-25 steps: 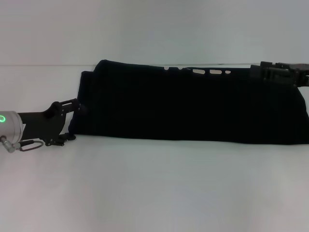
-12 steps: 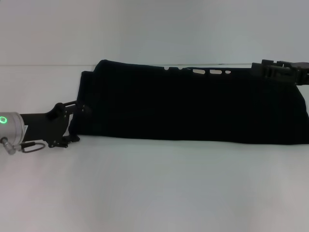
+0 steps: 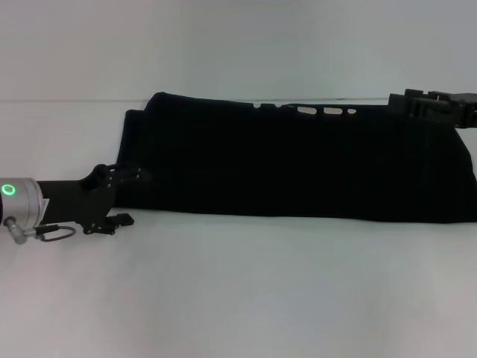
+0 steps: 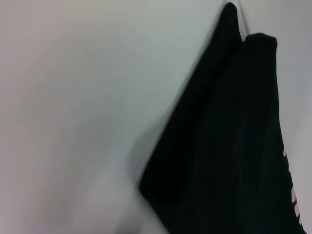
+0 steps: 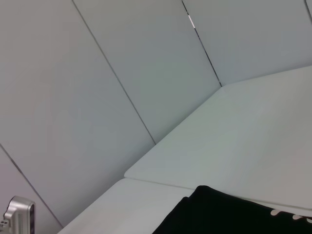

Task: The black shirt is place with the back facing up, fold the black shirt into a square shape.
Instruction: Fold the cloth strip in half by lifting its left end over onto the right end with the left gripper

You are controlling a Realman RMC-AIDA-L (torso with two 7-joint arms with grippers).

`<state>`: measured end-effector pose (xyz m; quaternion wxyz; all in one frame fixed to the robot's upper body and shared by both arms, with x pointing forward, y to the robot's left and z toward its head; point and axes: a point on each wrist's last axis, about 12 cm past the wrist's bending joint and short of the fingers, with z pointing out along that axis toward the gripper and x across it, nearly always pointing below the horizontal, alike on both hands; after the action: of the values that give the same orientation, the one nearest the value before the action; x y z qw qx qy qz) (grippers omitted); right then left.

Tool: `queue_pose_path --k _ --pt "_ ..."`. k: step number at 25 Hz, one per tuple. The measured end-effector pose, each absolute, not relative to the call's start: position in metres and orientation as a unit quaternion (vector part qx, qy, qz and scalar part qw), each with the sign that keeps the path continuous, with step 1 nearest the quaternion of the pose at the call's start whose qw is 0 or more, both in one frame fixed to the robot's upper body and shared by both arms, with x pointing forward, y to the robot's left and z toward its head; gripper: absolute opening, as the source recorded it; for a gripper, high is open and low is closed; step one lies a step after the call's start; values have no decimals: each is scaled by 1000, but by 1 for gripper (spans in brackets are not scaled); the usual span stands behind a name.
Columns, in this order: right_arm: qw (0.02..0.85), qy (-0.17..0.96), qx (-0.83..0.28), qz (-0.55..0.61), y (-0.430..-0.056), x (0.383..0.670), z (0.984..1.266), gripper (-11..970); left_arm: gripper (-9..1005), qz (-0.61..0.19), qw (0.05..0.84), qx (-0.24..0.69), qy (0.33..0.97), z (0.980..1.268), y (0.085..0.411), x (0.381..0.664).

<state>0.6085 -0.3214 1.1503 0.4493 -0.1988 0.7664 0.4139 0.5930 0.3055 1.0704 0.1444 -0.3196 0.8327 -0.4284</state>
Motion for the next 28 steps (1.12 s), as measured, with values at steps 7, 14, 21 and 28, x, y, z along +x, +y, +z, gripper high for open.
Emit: queue_pose_path --k 7,14,21,28 --pt "451 765 -196 415 -322 608 1150 730 934 -416 163 -330 832 1069 307 597" --pt "454 765 -189 416 -324 608 1150 730 931 -411 165 -335 832 1066 306 598" --pt "453 766 -186 417 -325 607 1150 729 928 -432 149 -337 823 1069 303 596" --pt "454 766 -185 416 -325 608 1151 729 925 -452 148 -355 805 1071 304 597"
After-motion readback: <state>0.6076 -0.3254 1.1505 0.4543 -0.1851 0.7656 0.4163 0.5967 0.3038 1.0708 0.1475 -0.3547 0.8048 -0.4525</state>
